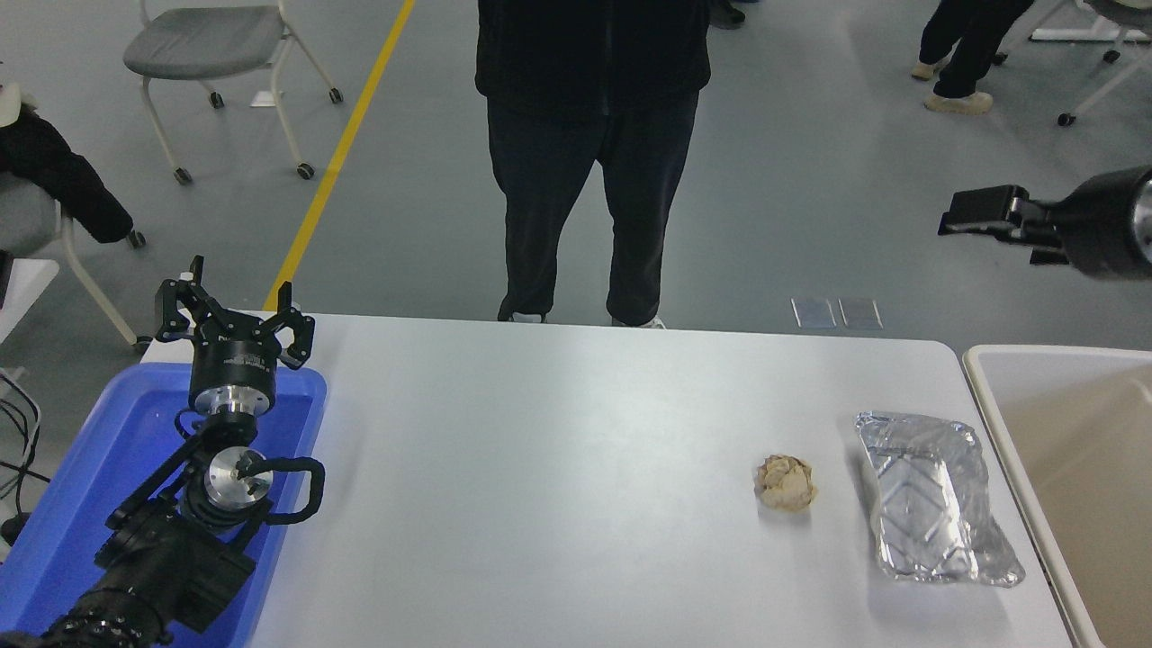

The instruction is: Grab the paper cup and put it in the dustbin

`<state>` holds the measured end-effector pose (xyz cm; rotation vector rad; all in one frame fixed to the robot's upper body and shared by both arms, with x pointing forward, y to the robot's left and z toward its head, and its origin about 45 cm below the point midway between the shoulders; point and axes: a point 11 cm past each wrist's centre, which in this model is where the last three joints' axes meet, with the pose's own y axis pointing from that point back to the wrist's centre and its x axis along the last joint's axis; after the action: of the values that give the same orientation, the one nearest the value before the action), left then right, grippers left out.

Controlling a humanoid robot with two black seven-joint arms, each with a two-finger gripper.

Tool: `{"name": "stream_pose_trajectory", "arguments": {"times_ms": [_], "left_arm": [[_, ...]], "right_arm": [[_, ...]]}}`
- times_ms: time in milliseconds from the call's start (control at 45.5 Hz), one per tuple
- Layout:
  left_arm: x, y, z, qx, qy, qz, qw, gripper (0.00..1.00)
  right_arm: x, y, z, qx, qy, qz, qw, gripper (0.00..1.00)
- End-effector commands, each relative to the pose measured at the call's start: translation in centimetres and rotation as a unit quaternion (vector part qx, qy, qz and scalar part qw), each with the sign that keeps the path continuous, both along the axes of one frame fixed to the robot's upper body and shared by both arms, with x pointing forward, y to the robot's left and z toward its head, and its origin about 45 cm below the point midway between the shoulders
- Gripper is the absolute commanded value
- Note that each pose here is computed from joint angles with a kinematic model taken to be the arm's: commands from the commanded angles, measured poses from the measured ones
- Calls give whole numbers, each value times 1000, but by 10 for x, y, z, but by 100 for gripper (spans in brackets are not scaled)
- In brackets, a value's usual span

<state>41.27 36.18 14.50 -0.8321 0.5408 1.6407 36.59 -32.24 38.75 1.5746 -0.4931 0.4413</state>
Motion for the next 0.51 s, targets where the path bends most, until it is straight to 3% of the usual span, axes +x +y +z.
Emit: {"name": "stream_pose_trajectory", "arguments": {"times_ms": [0,220,484], "left_arm": [[0,0,0,0,0,0,1000,99],[0,0,0,0,0,0,1000,99],[0,-1,1,0,-1,-1,1000,99]], "right_arm": [[-18,52,17,-82,71,82,991,100],[-33,96,19,-80,145,103,981,100],[-35,141,19,-61,151,107,981,100]]}}
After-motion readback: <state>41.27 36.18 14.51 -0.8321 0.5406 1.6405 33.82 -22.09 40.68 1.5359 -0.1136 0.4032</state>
